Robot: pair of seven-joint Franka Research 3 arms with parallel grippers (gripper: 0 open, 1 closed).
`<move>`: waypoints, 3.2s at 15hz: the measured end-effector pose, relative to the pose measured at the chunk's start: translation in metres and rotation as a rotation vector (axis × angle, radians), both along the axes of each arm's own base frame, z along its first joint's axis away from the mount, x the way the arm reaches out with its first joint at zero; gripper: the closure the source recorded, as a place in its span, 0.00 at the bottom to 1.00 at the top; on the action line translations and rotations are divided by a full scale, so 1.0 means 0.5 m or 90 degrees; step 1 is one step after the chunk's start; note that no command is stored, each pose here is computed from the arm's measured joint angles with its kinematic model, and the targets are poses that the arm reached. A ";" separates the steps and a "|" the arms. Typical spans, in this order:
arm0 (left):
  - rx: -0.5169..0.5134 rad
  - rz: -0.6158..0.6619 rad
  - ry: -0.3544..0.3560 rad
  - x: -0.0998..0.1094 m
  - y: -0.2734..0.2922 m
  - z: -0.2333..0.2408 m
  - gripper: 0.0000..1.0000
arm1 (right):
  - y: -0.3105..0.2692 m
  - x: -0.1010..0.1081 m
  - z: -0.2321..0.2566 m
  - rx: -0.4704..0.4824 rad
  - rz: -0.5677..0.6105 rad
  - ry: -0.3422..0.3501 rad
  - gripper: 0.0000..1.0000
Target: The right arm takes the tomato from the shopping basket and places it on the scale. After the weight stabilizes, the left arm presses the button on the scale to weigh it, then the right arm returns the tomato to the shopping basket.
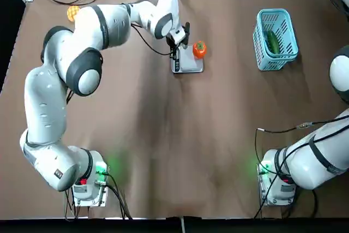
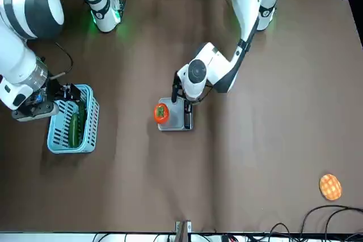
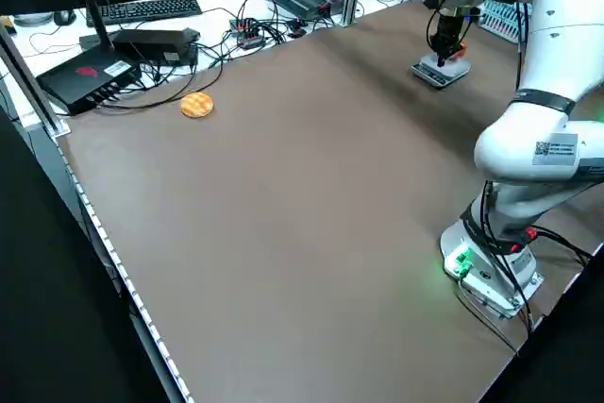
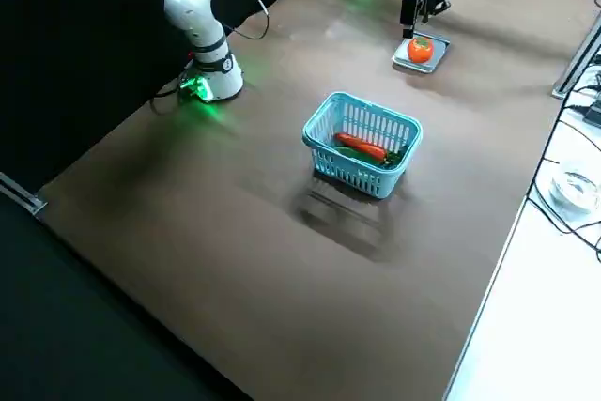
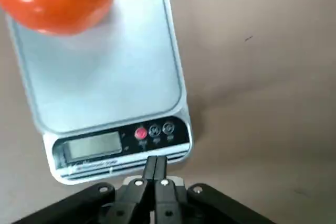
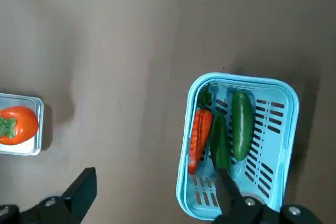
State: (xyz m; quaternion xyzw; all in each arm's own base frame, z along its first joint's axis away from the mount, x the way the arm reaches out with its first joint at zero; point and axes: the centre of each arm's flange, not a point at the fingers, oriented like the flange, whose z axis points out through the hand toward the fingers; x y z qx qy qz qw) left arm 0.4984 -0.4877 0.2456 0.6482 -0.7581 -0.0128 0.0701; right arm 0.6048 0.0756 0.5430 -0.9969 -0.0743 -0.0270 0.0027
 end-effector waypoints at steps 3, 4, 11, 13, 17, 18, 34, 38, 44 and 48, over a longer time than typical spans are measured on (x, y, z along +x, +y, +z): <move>0.005 0.003 0.005 -0.003 -0.001 -0.022 0.99 | -0.036 0.004 0.043 0.007 -0.015 0.001 0.00; 0.001 0.006 -0.001 0.001 0.000 -0.028 0.99 | -0.050 0.003 0.065 0.013 -0.019 0.007 0.00; -0.022 0.017 -0.024 0.021 -0.006 -0.062 0.99 | -0.097 -0.004 0.087 -0.032 -0.011 0.035 0.00; -0.026 0.018 -0.028 0.027 -0.009 -0.062 0.99 | -0.094 -0.006 0.088 -0.040 -0.008 0.035 0.00; -0.022 0.022 -0.026 0.033 -0.004 -0.075 0.99 | -0.093 -0.018 0.108 -0.041 -0.008 0.031 0.00; -0.021 0.021 -0.025 0.033 -0.004 -0.078 0.99 | -0.096 -0.021 0.112 -0.041 -0.009 0.032 0.00; -0.013 0.021 -0.022 0.018 -0.017 -0.095 0.99 | -0.131 -0.026 0.099 -0.022 -0.010 0.046 0.00; -0.013 0.022 -0.022 0.018 -0.017 -0.095 0.99 | -0.133 -0.027 0.096 -0.022 -0.011 0.049 0.00; -0.013 0.024 -0.022 0.018 -0.017 -0.096 0.99 | -0.137 -0.030 0.091 -0.023 -0.013 0.059 0.00; -0.013 0.024 -0.022 0.018 -0.017 -0.096 0.99 | -0.137 -0.030 0.090 -0.023 -0.013 0.061 0.00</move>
